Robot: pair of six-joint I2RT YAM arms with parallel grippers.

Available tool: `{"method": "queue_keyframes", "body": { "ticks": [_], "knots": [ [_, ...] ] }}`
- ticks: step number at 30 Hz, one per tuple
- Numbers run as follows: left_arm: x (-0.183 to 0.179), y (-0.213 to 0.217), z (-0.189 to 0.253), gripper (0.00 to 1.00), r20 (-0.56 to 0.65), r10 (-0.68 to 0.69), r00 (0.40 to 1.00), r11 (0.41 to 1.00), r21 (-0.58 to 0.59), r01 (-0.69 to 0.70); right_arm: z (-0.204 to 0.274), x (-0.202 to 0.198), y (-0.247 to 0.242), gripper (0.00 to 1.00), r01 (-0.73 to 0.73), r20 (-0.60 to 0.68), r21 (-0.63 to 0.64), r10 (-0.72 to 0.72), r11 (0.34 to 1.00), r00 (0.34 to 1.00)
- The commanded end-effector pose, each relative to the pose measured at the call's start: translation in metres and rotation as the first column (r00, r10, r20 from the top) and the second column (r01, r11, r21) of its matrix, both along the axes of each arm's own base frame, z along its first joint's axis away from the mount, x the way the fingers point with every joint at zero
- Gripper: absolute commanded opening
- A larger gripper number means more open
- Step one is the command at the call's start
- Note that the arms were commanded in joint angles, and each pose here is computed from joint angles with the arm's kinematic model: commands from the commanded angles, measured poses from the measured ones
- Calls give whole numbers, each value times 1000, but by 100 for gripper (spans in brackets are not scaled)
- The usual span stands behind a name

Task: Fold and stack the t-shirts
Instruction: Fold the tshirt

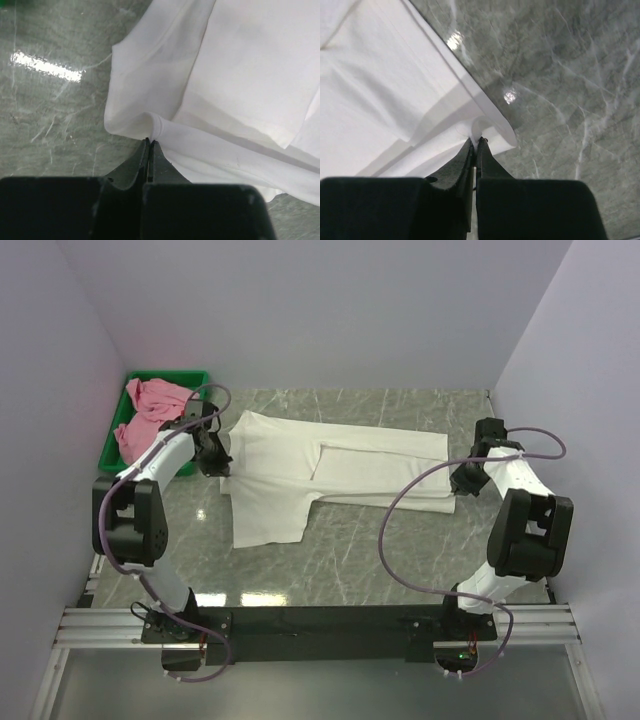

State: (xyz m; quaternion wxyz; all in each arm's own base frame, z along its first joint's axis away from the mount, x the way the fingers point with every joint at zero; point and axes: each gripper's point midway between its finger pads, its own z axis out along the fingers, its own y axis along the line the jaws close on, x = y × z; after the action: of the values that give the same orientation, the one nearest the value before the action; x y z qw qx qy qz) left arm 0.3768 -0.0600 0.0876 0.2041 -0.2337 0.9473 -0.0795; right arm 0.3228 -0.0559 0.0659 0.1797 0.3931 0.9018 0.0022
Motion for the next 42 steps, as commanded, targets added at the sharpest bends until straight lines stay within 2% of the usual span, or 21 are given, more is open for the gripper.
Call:
{"method": "queue_keyframes", "body": {
  "ticks": [1, 7, 20, 37, 42],
  "knots": [
    [17, 7, 7, 1, 36, 4, 999, 1000, 17, -4, 14, 25, -16, 0, 8, 60, -64, -4, 998, 998],
    [26, 7, -6, 1, 23, 9, 1000, 1000, 15, -9, 11, 38, -18, 0, 14, 59, -65, -10, 998, 998],
    [52, 7, 2, 1, 70, 22, 997, 1000, 7, -22, 5, 60, -20, 0, 7, 61, -64, -3, 998, 998],
    [72, 12, -30, 1, 73, 25, 997, 999, 41, -28, -33, 67, -22, 0, 11, 24, -56, -10, 998, 1000],
    [76, 10, -23, 1, 117, 6, 993, 999, 35, -11, -39, 65, -21, 1, 13, 18, -56, -12, 998, 1000]
  ]
}}
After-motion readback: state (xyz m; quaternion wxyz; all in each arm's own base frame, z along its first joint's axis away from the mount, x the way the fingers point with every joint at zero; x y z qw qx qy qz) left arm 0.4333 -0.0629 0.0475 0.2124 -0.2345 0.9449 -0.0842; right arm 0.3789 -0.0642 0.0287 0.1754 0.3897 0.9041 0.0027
